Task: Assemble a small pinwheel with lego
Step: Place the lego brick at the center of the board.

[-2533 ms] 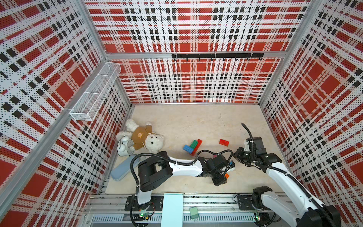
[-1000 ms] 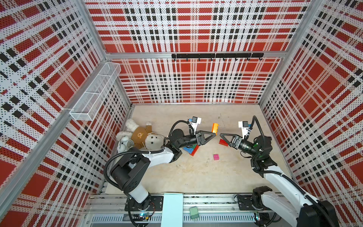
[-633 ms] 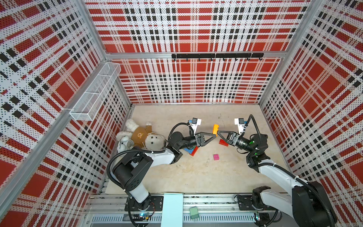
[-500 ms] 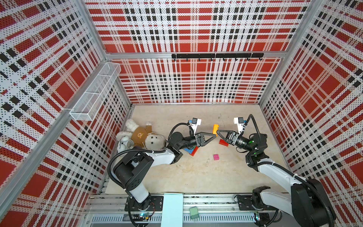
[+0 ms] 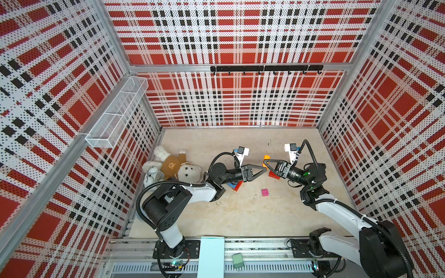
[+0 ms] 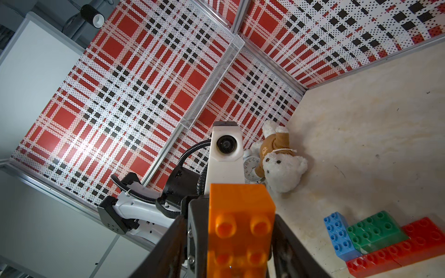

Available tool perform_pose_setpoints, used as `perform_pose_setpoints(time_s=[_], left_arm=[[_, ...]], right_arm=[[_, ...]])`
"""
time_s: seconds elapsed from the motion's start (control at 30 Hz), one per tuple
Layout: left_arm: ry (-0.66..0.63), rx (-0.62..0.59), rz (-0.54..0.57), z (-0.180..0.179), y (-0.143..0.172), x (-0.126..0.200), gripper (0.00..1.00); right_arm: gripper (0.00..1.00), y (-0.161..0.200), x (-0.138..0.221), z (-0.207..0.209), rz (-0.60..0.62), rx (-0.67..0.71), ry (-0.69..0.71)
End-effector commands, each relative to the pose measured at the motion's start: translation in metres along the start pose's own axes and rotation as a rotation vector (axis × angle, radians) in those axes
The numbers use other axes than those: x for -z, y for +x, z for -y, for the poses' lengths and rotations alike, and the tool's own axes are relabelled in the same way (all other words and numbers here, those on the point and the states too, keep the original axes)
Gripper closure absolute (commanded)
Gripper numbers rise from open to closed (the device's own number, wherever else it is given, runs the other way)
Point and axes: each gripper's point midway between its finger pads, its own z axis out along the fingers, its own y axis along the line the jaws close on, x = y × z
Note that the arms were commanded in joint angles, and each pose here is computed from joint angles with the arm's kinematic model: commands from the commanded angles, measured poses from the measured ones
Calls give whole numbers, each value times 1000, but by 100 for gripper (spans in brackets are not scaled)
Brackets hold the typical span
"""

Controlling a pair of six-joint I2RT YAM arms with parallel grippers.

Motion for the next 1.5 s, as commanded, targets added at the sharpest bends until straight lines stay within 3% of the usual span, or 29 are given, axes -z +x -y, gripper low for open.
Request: perform_pose_setpoints(time_s=[0.0,0.23,0.4,0.5,0.6,0.63,0.8,0.9,1.03,1.1,1.2,1.37,1.47], left_arm=[[35,-16,3,9,-2,3,75],[29,-21,3,6,-1,4,75],[28,-28,-3,6,0,4,72],[16,-48,-8,6,1,5,64],[-48,-94,-27,3,6,6,46],[-71,-112,-35,2,8,7,1],[-205,-203,-55,-1,15,27,1],[-380,-312,-107,-7,31,49,0],[-799,-691,-240,-8,47,85,1],[-948,-811,-230,-3,40,100,1],[-1101,-757,-113,-8,20,131,1],[-1066,-516,8,-23,7,164,1],[-1112,-486,118,-11,-8,186,1]], right_arm=[[45,-9,0,-13,30,50,-24],[52,-8,0,-7,29,32,-6],[68,-5,1,0,24,20,24],[79,-3,2,3,14,18,61],[88,0,8,14,-3,17,165],[90,0,11,17,-6,20,213],[94,7,37,41,-51,19,486],[95,15,55,62,-85,-11,670],[96,37,67,86,-156,-9,918],[95,49,61,94,-187,-16,982],[95,72,41,106,-237,-12,1051],[92,109,24,134,-288,-70,1189],[92,125,18,143,-283,-96,1216]])
